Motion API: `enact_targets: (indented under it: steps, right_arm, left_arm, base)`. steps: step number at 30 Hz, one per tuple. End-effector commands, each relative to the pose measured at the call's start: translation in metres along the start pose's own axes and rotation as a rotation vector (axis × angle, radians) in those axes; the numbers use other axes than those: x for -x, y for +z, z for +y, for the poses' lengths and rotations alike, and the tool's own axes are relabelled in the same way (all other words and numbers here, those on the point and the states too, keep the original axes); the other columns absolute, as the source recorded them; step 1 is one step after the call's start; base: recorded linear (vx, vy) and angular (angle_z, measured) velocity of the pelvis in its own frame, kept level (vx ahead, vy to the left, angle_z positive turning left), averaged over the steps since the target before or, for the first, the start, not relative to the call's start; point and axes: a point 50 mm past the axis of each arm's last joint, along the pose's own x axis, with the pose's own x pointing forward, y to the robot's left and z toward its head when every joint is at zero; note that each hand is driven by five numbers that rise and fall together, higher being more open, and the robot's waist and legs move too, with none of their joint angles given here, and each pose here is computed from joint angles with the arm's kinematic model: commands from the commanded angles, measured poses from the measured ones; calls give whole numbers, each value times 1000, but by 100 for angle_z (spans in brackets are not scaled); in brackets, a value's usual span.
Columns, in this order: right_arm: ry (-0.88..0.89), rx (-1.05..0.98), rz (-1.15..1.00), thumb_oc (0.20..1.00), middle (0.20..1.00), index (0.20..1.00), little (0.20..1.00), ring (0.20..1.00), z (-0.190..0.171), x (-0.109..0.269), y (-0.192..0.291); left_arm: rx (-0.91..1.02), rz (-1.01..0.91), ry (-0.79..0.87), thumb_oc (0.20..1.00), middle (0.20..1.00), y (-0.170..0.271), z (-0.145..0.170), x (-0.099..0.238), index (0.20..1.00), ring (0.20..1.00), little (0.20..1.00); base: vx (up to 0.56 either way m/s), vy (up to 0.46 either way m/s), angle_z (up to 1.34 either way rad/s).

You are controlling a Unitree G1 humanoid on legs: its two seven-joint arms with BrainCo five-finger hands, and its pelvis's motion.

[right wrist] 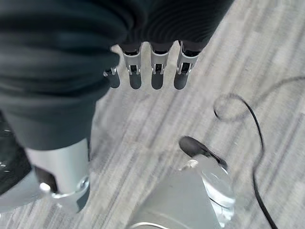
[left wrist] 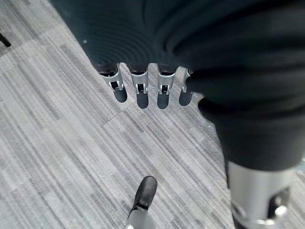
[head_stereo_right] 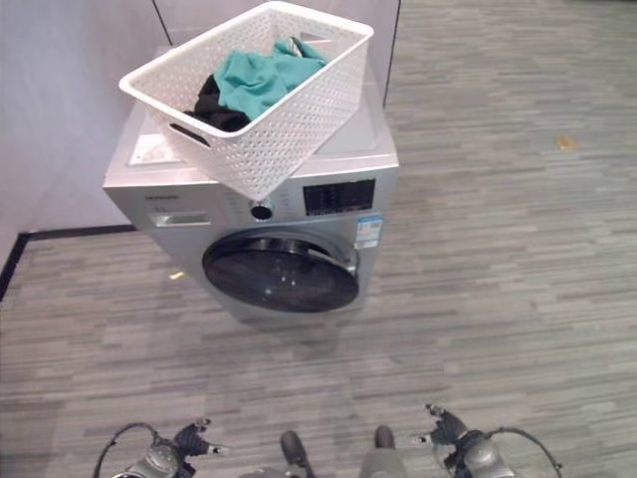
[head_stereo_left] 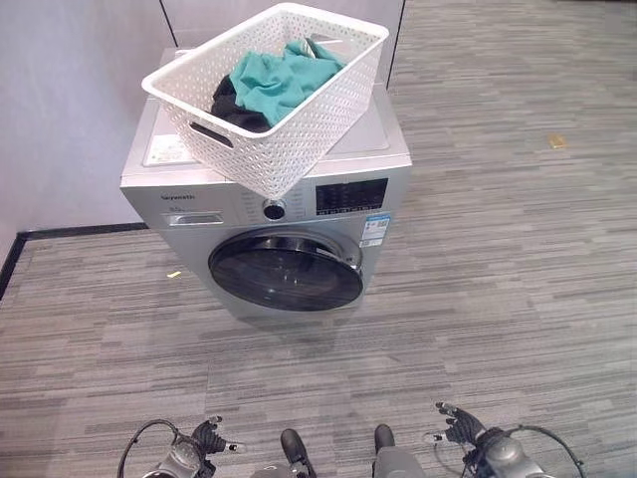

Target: Grab the laundry basket,head to the washer,open it,put in the laundry and shut it.

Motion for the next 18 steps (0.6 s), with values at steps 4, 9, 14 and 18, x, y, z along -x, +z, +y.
enact_targets:
  steps: [4,9,14,18]
  right_arm:
    - [-111,139,-137,1000,1000,1000,1000,1000,-36,15,19]
    - [-280,207,-244,1000,1000,1000,1000,1000,-82,47,30]
    - [-398,223,-322,1000,1000,1000,1000,1000,-111,72,41]
    - [-488,279,-450,1000,1000,1000,1000,1000,-131,92,70]
  left_arm:
    - [11,34,60,1000,1000,-11,15,2,1000,1000,1000]
    - [29,69,63,1000,1000,-22,13,5,1000,1000,1000]
    - [30,88,42,1000,1000,-29,6,6,1000,1000,1000]
    - [31,99,18,1000,1000,-33,-1,7,1000,1000,1000]
  base:
    - [84,-72,23]
    - [43,-72,42]
    - [45,-58,24]
    - [61,-43,11]
